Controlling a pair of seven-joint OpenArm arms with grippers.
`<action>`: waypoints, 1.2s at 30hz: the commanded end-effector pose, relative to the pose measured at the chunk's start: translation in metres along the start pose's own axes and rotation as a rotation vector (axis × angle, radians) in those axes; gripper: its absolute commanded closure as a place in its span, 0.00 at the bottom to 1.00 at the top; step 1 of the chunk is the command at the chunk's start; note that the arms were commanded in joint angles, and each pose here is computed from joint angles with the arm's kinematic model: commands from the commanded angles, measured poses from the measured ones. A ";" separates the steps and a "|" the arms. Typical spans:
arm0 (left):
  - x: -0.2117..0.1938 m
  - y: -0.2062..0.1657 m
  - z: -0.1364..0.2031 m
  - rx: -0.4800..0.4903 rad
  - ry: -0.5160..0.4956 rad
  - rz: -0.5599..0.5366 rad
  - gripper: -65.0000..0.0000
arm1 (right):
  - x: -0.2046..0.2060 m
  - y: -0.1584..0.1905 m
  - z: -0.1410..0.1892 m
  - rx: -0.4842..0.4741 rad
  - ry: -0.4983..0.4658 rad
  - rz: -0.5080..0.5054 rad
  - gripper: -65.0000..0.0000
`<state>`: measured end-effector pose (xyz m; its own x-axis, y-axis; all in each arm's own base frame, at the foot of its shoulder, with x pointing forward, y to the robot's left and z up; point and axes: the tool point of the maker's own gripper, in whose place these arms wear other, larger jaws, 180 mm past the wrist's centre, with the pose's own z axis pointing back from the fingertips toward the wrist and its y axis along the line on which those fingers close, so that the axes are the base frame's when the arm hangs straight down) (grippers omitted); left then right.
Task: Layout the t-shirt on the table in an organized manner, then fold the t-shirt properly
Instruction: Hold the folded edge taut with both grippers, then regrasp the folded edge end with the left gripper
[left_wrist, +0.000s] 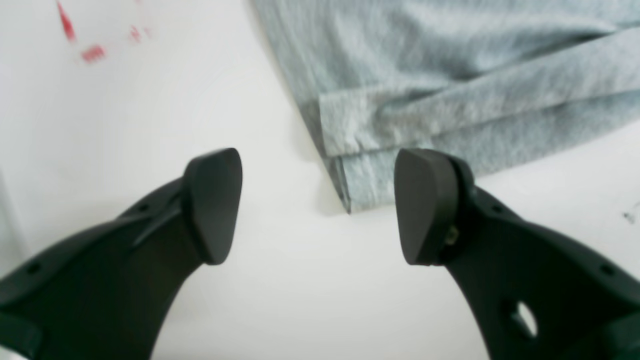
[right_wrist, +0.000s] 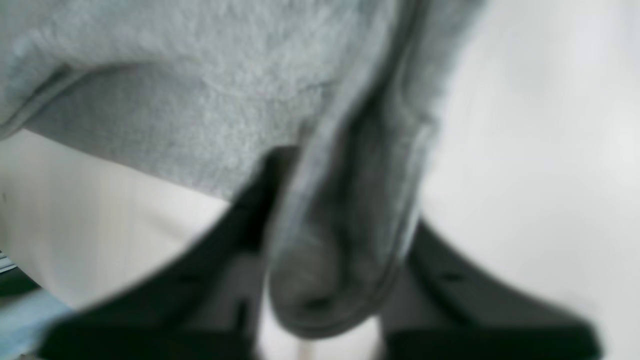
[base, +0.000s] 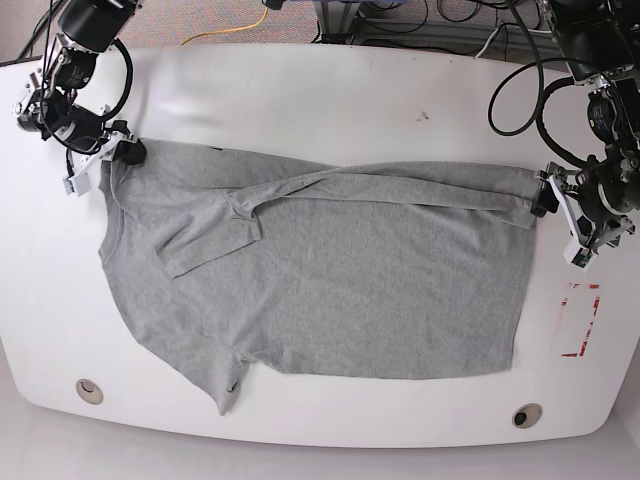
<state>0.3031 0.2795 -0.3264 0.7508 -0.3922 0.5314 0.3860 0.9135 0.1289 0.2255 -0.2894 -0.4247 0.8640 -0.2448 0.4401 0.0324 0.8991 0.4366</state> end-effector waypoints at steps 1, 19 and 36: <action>0.008 0.004 0.000 0.000 -0.053 0.031 0.31 | -0.002 -0.006 0.004 -0.027 0.028 0.014 0.96; -0.023 -0.006 -0.040 -0.107 -0.042 0.214 0.31 | -0.001 -0.006 0.004 -0.028 0.028 0.015 0.96; -0.051 -0.010 -0.060 -0.158 0.026 0.246 0.31 | -0.001 -0.006 0.004 -0.028 0.028 0.015 0.96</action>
<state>0.2899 0.2795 -0.4098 0.8482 -0.1551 0.5065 0.2620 0.9538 -0.1467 0.2253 -0.2878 -0.4255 0.8647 -0.2473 0.4373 0.0323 0.8961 0.4427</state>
